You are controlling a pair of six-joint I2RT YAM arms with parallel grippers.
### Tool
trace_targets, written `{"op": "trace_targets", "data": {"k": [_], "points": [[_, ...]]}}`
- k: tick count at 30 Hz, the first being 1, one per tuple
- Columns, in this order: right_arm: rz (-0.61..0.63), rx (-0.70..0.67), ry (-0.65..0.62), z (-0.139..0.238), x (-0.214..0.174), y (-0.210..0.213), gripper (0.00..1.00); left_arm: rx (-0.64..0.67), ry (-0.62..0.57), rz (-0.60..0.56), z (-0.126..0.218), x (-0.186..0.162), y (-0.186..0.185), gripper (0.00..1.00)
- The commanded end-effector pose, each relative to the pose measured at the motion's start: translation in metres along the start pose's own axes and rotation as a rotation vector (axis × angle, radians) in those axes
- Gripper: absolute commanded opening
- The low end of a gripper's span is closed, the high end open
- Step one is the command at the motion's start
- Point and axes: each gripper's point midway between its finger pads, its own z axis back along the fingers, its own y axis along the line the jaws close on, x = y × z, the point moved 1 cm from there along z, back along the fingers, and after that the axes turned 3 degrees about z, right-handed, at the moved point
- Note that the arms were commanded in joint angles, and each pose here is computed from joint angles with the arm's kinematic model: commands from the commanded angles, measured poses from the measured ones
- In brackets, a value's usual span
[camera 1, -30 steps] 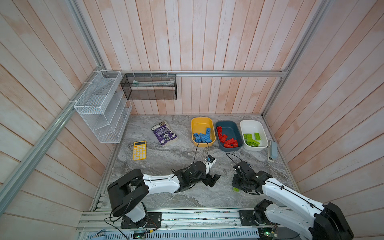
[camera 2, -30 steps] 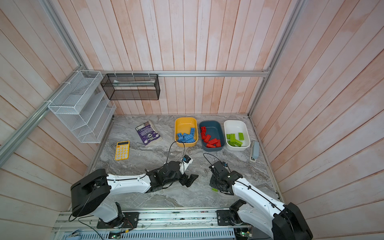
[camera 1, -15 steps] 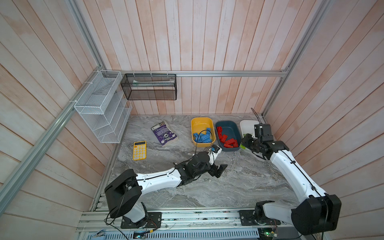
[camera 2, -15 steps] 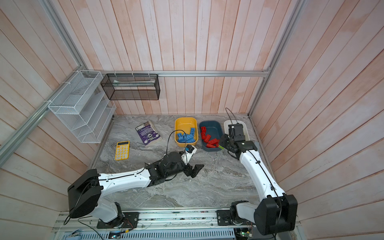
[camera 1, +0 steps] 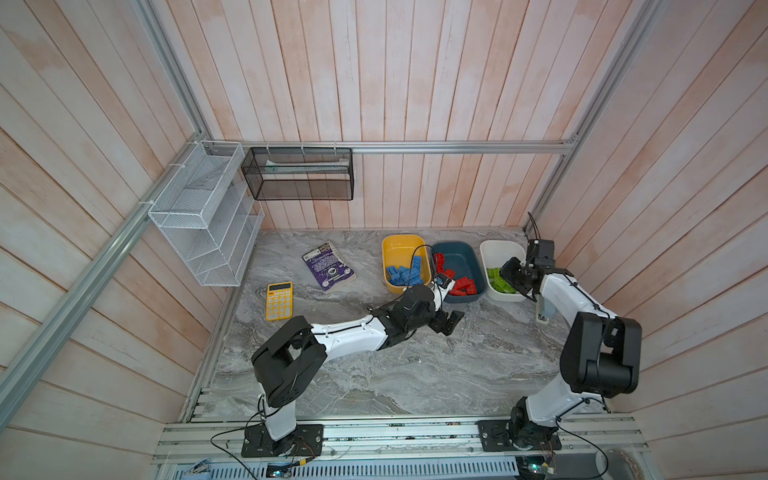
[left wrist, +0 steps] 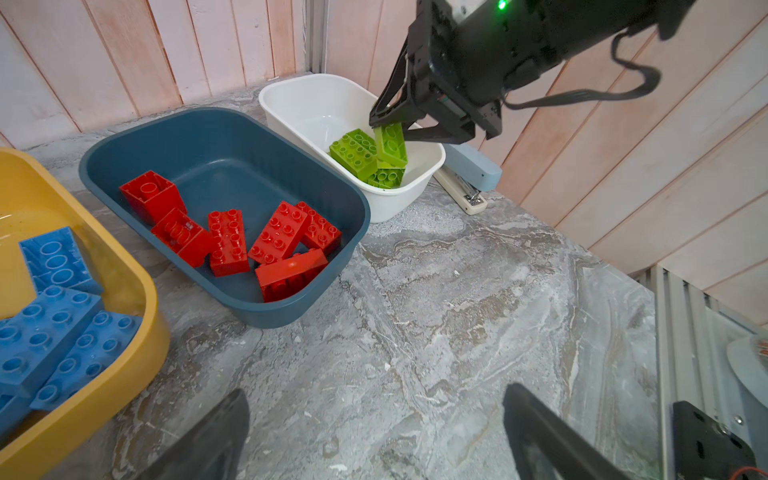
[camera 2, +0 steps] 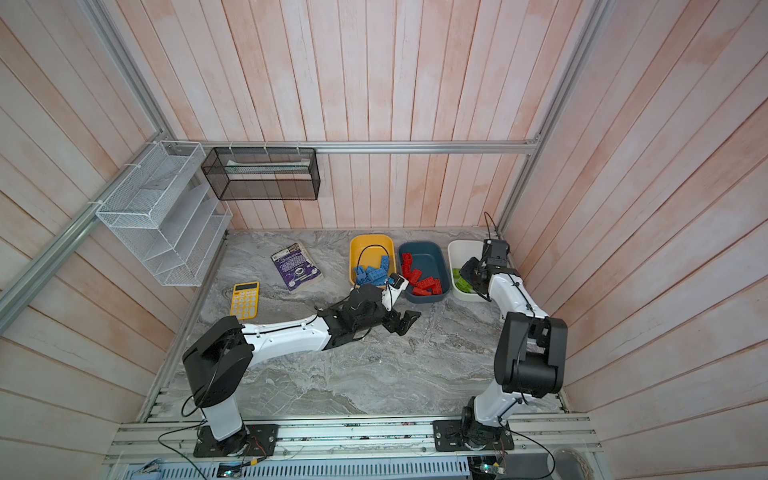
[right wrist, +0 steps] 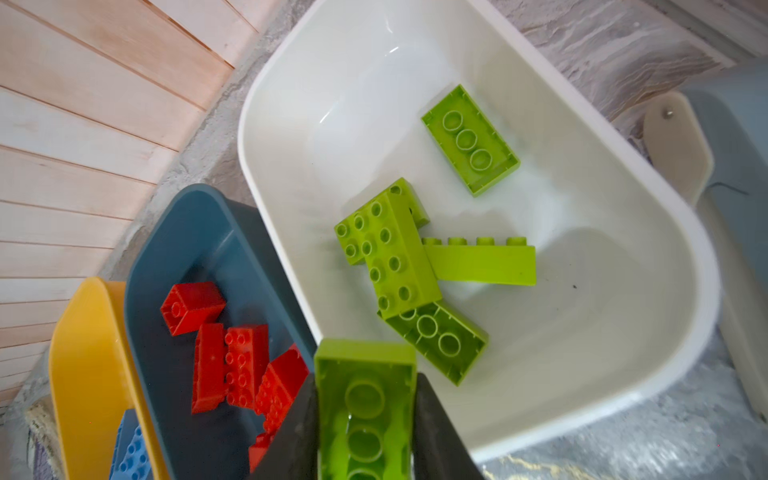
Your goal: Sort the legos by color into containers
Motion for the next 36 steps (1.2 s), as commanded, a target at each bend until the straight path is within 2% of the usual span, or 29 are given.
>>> {"op": "trace_targets", "data": {"k": [1, 4, 5, 6, 9, 14, 20, 25, 28, 33, 36], "points": [[-0.004, 0.032, -0.062, -0.005, 0.025, 0.006, 0.24, -0.01, -0.006, -0.008, -0.01, 0.009, 0.01, 0.96], [-0.012, 0.03, -0.07, -0.012, 0.031, 0.002, 0.32, -0.012, -0.005, -0.008, -0.014, 0.011, 0.012, 0.96], [-0.012, 0.031, -0.07, -0.014, 0.033, 0.001, 0.39, -0.011, -0.005, -0.008, -0.015, 0.012, 0.013, 0.96], [-0.009, 0.033, -0.073, -0.014, 0.035, 0.002, 0.5, -0.009, -0.004, -0.008, -0.015, 0.013, 0.014, 0.96], [0.012, 0.042, -0.087, -0.012, 0.041, 0.005, 0.67, -0.007, -0.009, -0.006, -0.015, 0.018, 0.016, 0.96], [0.044, 0.049, -0.162, 0.009, 0.053, 0.01, 0.78, -0.017, -0.033, 0.029, -0.004, 0.031, 0.018, 0.96], [0.128, 0.121, -0.283, 0.052, 0.051, 0.023, 0.92, 0.046, -0.06, 0.018, 0.028, 0.051, 0.021, 0.96], [0.218, 0.102, -0.374, 0.08, 0.028, 0.02, 0.98, 0.134, -0.094, 0.035, 0.078, 0.052, 0.031, 0.96], [0.333, 0.074, -0.46, 0.092, -0.001, 0.03, 1.0, 0.214, -0.128, 0.074, 0.115, 0.044, 0.043, 0.97], [0.499, 0.205, -0.613, 0.111, -0.055, 0.055, 1.0, 0.518, -0.119, 0.184, 0.175, 0.004, 0.101, 0.99], [0.589, 0.245, -0.699, 0.114, -0.073, 0.053, 1.0, 0.696, -0.12, 0.35, 0.215, -0.032, 0.148, 1.0]]}}
